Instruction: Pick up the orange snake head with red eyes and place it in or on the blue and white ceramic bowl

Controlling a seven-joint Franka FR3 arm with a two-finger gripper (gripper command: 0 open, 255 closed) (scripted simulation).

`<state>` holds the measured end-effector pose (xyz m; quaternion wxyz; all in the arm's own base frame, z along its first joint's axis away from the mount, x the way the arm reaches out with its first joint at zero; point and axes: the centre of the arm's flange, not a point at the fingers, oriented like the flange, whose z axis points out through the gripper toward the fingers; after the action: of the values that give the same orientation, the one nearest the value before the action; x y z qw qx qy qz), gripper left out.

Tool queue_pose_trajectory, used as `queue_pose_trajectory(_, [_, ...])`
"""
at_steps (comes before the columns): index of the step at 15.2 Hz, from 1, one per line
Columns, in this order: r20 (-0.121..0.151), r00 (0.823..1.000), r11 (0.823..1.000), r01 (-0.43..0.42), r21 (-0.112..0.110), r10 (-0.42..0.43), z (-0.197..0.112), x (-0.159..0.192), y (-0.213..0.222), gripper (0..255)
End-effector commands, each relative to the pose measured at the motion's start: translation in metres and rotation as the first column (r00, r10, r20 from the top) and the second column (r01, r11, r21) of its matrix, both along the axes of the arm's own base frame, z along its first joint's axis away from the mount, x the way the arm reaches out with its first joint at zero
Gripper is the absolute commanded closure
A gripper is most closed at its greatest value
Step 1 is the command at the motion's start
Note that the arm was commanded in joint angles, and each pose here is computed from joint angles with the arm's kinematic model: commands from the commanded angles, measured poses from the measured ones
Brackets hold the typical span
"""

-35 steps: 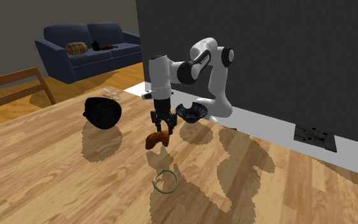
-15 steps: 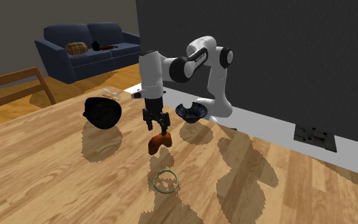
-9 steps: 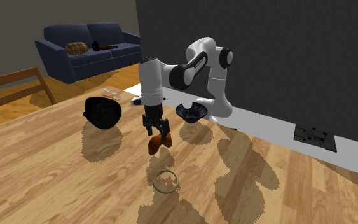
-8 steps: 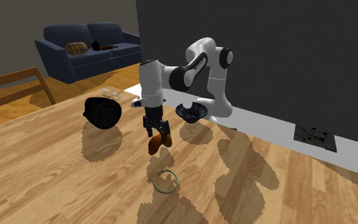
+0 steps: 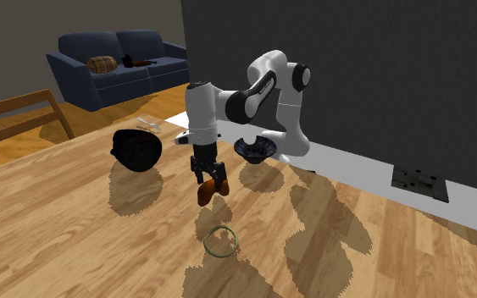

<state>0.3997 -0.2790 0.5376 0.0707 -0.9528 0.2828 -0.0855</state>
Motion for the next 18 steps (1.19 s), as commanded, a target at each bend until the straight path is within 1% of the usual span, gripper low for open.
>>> queue_pose_trajectory(1, [0.0, 1.0, 1.0, 0.0, 0.0, 0.0, 0.0, 0.0, 0.0, 255])
queue_pose_trajectory(10, [0.0, 1.0, 1.0, 0.0, 0.0, 0.0, 0.0, 0.0, 0.0, 255])
queue_pose_trajectory(18, [0.0, 1.0, 1.0, 0.0, 0.0, 0.0, 0.042, 0.0, 0.0, 255])
